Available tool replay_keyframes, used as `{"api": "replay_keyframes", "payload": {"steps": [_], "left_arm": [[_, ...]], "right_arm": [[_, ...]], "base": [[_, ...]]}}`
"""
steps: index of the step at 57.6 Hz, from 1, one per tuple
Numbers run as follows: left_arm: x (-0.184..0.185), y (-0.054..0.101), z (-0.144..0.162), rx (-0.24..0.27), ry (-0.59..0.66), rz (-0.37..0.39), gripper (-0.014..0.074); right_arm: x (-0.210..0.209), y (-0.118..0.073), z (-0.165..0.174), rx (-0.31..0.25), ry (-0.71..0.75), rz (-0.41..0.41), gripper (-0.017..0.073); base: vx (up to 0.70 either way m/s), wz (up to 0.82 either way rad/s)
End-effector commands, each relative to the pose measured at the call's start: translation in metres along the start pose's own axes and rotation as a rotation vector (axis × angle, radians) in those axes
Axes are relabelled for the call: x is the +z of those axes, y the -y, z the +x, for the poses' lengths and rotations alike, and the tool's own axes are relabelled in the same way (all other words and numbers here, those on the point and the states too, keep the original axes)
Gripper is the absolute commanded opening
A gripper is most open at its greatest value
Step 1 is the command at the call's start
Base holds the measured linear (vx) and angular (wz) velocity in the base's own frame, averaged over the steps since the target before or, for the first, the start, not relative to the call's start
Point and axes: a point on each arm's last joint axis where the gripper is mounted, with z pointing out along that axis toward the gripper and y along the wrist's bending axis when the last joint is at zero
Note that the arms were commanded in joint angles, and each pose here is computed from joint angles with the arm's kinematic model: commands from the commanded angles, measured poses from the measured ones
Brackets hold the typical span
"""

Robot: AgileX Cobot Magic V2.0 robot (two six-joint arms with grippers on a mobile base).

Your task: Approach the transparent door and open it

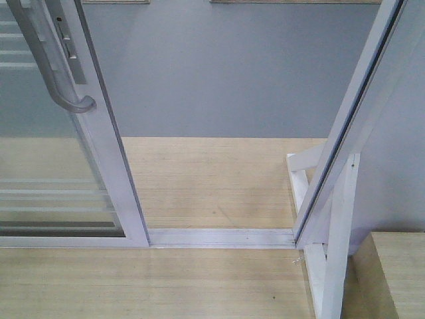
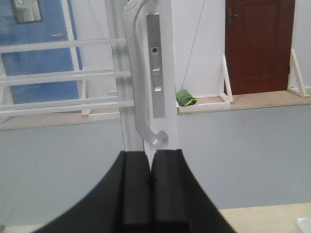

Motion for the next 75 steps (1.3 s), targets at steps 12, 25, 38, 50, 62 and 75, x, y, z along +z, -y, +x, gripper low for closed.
{"api": "replay_keyframes", "payload": {"steps": [12, 25, 38, 50, 62, 75], "left_arm": [[-0.001, 0.0, -0.004, -0.006, 0.084, -0.007, 0.0], [-0.001, 0.0, -0.004, -0.006, 0.084, -0.007, 0.0], [-0.001, 0.0, -0.004, -0.006, 0.084, -0.007, 0.0], [-0.001, 0.0, -0.004, -0.006, 0.084, -0.007, 0.0], [-0.001, 0.0, -0.004, -0.006, 0.084, -0.007, 0.0], [-0.001, 0.0, -0.004, -0.006, 0.084, -0.007, 0.0]], "right_arm": [[-0.002, 0.0, 0.026, 0.03, 0.097, -0.025, -0.0009], [-0.002, 0.0, 0.027, 0.038, 0.084, -0.026, -0.0009], [-0.002, 0.0, 0.027, 0.038, 0.083, -0.026, -0.0009], [-0.002, 0.0, 0.027, 0.038, 0.083, -0.026, -0.0009], [-0.002, 0.0, 0.027, 0.038, 0.083, -0.026, -0.0009], [-0.002, 0.0, 0.027, 0.038, 0.083, -0.026, -0.0009]], "base": [[0.0, 0.0], [0.0, 0.0], [0.0, 0.0], [0.0, 0.0], [0.0, 0.0], [0.0, 0.0]]}}
